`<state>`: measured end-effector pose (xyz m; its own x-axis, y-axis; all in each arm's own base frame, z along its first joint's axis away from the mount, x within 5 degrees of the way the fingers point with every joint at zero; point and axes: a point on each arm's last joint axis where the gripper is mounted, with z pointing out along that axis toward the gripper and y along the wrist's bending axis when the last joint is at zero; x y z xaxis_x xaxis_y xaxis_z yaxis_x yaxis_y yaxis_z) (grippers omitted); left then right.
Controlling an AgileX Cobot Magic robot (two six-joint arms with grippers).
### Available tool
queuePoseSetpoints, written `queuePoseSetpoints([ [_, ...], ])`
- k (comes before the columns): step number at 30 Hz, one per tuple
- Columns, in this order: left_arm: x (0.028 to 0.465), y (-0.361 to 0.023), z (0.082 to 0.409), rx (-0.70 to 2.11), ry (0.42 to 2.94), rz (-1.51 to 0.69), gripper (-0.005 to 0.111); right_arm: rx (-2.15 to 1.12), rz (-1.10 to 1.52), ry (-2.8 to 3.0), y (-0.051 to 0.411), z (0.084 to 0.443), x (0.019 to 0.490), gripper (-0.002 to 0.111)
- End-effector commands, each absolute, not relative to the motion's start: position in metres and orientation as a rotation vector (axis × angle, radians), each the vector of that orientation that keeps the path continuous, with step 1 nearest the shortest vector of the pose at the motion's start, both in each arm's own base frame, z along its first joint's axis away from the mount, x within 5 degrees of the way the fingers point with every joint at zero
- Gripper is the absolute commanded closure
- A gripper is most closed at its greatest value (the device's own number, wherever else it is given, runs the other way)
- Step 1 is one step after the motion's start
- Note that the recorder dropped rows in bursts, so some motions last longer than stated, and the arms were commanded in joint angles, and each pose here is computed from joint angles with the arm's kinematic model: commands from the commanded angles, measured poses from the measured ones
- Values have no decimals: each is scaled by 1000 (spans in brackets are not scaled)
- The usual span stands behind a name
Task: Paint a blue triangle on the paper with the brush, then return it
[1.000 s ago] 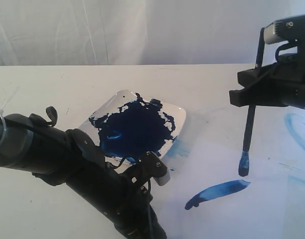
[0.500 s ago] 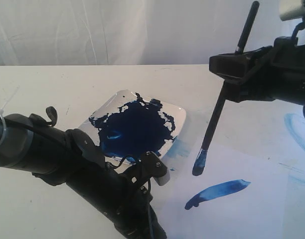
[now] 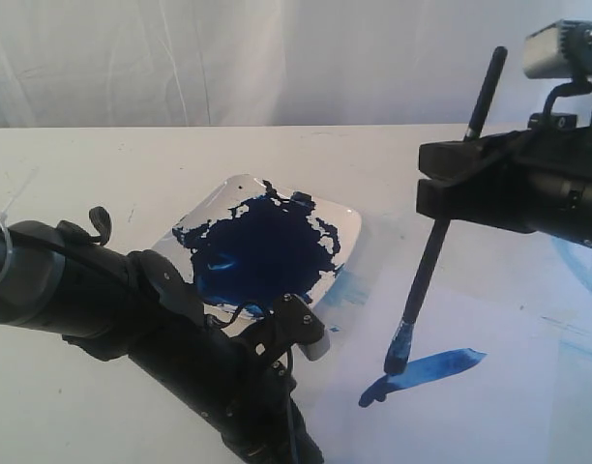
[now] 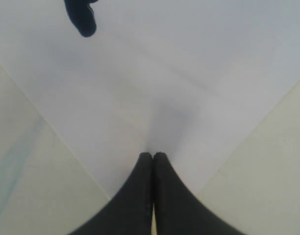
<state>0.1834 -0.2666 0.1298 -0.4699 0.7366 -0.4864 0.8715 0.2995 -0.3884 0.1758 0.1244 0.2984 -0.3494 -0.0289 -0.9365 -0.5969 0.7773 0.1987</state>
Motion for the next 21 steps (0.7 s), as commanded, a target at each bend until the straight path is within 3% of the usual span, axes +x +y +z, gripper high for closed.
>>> queuePoseSetpoints([
  [1, 180, -267, 127, 1491, 2365, -938, 107, -370, 605, 1852, 121, 306, 167, 108],
  [15, 180, -267, 127, 1488, 2365, -931, 107, -464, 629, 1840, 141, 306, 147, 108],
  [21, 180, -267, 127, 1488, 2365, -931, 107, -293, 548, 1912, 135, 298, 159, 108],
])
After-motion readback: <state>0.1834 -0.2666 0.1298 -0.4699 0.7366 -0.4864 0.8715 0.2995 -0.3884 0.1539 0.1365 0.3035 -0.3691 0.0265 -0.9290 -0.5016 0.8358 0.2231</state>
